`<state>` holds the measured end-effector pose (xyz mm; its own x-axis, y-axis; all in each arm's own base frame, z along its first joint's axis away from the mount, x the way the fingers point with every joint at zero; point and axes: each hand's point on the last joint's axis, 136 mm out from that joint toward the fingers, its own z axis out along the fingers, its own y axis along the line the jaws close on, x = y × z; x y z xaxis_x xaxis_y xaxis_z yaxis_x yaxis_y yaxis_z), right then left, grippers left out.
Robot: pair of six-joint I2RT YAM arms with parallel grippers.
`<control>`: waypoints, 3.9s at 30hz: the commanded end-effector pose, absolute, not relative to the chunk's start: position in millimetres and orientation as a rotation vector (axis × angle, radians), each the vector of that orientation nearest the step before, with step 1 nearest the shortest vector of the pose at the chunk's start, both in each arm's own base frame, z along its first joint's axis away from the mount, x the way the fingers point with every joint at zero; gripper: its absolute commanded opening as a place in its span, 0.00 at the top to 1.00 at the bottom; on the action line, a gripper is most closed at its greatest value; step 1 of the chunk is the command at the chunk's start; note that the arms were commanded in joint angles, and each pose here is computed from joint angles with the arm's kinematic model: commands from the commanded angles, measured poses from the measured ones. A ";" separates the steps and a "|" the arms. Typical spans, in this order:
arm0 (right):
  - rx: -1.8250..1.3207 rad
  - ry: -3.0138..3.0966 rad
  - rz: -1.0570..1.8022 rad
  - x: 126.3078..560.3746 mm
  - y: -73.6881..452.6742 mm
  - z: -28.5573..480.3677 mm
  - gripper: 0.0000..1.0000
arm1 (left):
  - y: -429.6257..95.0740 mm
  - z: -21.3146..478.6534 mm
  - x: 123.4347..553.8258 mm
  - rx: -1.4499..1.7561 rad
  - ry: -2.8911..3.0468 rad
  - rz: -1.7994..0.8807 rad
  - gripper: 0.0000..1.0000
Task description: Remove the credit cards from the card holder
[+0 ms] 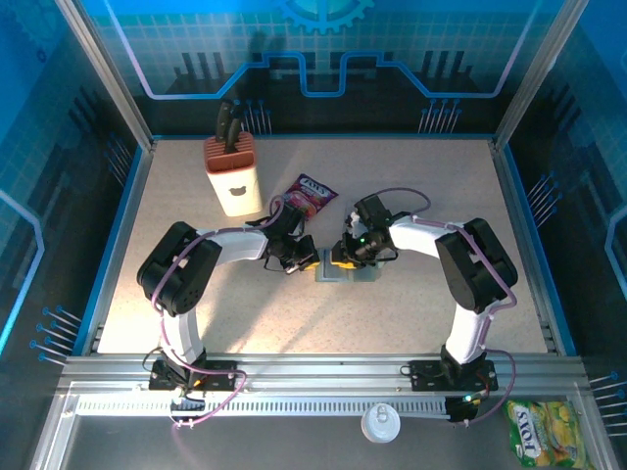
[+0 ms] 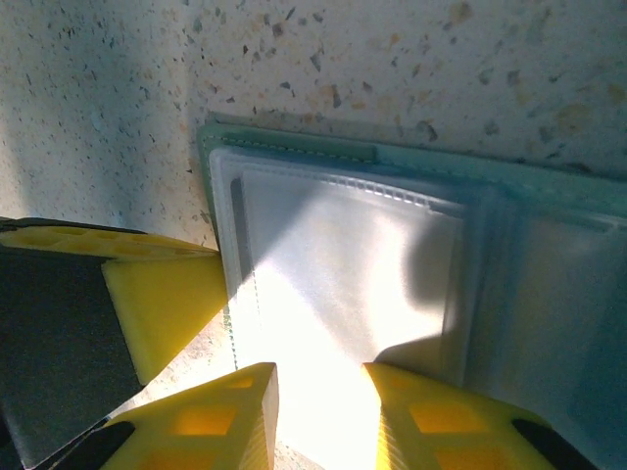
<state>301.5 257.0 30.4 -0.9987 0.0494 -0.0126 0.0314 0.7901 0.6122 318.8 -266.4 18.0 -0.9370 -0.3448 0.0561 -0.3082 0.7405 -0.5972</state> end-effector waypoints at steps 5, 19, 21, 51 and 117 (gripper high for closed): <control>0.086 2.949 0.954 301.8 241.8 34.9 0.70 | -258.2 8.0 316.8 -0.554 2.919 -0.906 1.00; 0.092 2.948 0.967 299.6 239.3 33.1 0.70 | -256.2 18.8 320.8 -0.529 2.902 -0.881 1.00; 0.094 2.946 0.966 299.4 238.5 33.7 0.70 | -256.5 20.1 321.6 -0.527 2.899 -0.882 1.00; 0.128 2.935 0.997 298.2 235.2 28.1 0.70 | -300.4 60.4 324.6 -0.463 2.825 -1.204 0.80; 0.295 2.668 1.245 314.0 203.6 84.0 0.70 | -348.6 72.6 321.0 -0.337 2.886 -1.279 0.71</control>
<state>315.3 216.2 74.6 -0.9714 0.2305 -0.0575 0.0998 0.6156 0.7817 333.1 -335.4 69.8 -0.9630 -0.2520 0.0951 -0.2397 0.6407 -0.7294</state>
